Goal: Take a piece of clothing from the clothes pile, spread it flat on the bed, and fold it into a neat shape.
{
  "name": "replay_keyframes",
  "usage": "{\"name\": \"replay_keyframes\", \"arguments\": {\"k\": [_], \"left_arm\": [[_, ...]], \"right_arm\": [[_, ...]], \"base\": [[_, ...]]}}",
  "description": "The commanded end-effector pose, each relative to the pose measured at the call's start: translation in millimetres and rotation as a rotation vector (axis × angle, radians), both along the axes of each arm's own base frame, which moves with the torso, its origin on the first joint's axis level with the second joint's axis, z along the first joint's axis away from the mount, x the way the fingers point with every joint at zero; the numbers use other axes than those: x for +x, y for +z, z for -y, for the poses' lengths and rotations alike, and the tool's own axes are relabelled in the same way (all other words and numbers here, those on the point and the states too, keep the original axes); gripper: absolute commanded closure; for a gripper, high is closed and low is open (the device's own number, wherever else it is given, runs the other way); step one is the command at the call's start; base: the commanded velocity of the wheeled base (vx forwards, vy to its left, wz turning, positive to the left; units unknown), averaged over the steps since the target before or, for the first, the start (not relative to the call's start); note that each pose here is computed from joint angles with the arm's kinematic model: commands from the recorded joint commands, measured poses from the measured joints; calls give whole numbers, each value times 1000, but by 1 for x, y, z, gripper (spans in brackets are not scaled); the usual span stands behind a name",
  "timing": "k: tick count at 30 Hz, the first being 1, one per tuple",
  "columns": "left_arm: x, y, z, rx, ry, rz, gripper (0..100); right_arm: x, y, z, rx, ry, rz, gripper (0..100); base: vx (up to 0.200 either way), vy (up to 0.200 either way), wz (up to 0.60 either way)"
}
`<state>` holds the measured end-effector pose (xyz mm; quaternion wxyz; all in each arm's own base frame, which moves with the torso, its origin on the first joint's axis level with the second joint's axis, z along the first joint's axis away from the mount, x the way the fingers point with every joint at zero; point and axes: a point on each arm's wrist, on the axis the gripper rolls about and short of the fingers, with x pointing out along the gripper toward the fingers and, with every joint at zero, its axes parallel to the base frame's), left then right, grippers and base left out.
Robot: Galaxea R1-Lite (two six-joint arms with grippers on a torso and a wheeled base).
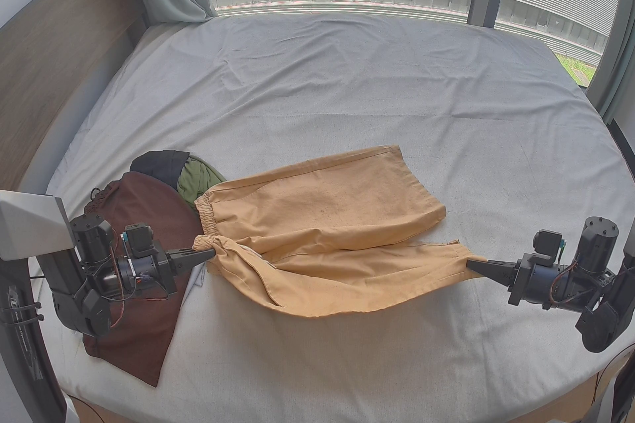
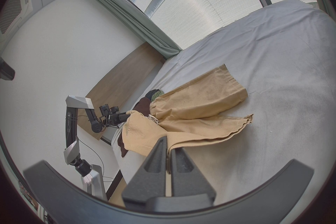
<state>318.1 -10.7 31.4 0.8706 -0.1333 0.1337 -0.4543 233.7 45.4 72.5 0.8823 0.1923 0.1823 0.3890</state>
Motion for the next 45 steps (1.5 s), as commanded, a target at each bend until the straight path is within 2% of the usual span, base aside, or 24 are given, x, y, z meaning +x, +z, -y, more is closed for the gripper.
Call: {"name": "replay_keyframes", "arguments": {"k": [1,17,32,45], "left_arm": [[1,2,-2,0,6,11,100],[6,12,-16,-2,49,52,100],[6,20,-17,-15,54,56,100],[7,18,-22,-16,71,52,100]], "right_arm": [[-3,10,0,7,0,42,100],[-5,20,1,14,-2,88,100],[2,30,0,31,-4,131,100],[36,37,-7,68,-8,174,100]], "base": [[0,0,0],[0,0,0],[0,0,0],[0,0,0]]}}
